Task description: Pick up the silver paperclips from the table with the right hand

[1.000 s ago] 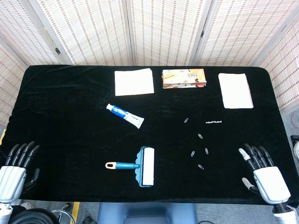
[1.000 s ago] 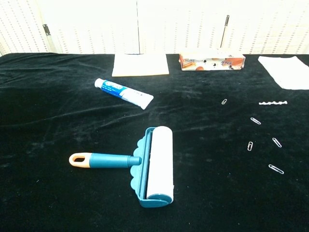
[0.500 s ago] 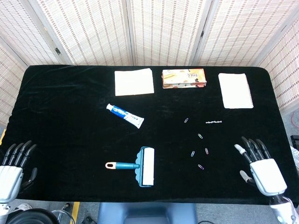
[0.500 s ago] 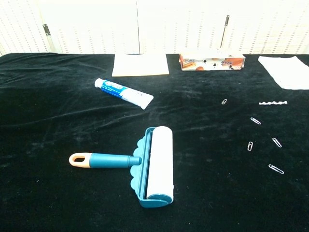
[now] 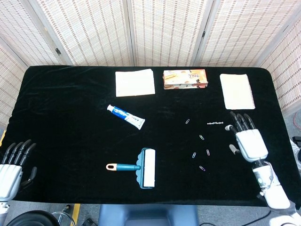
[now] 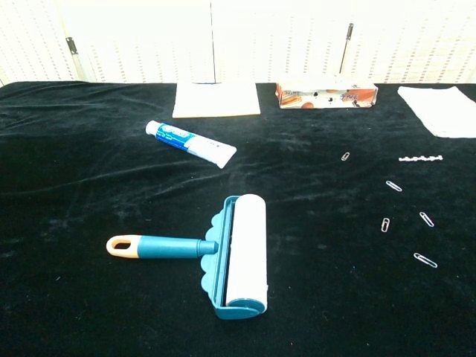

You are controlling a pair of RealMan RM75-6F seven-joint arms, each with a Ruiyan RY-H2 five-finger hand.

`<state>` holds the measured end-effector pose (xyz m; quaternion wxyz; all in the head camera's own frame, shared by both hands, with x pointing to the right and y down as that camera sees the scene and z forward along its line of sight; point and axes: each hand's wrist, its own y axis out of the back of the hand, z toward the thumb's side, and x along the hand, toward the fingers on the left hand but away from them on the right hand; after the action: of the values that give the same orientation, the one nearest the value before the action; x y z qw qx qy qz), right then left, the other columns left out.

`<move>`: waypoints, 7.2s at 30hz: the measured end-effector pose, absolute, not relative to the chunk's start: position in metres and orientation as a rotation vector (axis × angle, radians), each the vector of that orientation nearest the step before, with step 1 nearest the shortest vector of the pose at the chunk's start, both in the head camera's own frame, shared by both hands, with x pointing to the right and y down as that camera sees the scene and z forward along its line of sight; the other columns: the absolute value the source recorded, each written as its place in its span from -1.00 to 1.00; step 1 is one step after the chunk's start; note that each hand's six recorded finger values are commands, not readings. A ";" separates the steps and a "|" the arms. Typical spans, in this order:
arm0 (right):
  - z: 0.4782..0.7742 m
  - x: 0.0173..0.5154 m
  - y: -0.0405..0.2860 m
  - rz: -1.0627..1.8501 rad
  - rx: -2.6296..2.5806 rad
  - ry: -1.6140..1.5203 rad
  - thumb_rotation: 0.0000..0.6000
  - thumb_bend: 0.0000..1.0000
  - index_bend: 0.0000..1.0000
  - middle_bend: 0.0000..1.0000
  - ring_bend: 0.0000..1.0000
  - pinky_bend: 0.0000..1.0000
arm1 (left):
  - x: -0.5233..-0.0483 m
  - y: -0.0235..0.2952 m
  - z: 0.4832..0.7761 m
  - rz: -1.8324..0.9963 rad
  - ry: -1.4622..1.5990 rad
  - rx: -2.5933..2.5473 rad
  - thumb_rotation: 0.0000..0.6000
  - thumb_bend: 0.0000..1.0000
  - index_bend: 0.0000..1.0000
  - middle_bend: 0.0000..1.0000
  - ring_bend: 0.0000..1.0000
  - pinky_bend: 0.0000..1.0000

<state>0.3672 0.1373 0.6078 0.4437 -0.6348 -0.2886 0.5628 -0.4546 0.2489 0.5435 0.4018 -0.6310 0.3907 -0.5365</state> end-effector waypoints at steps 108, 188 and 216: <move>0.775 0.341 0.066 1.612 -1.667 -0.559 1.00 -0.09 -0.14 -1.00 -1.00 -1.00 | -0.494 0.221 0.577 -1.580 1.027 -1.616 1.00 0.11 -0.94 -0.87 -0.87 -1.00; 0.730 0.287 0.054 1.295 -1.650 -0.646 1.00 0.37 1.00 -0.57 -0.74 -1.00 | -0.500 0.218 0.583 -1.611 1.038 -1.612 1.00 0.11 -0.95 -0.87 -0.86 -1.00; 0.759 0.214 0.071 1.200 -1.812 -0.560 1.00 0.36 1.00 -0.57 -0.75 -1.00 | -0.516 0.231 0.566 -1.612 1.123 -1.554 1.00 0.11 -0.95 -0.87 -0.86 -1.00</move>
<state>0.2141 0.0714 0.7590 0.4337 -0.7275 -0.2250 0.4817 -0.5161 0.2309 0.5656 0.3129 -0.5892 0.4257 -0.6113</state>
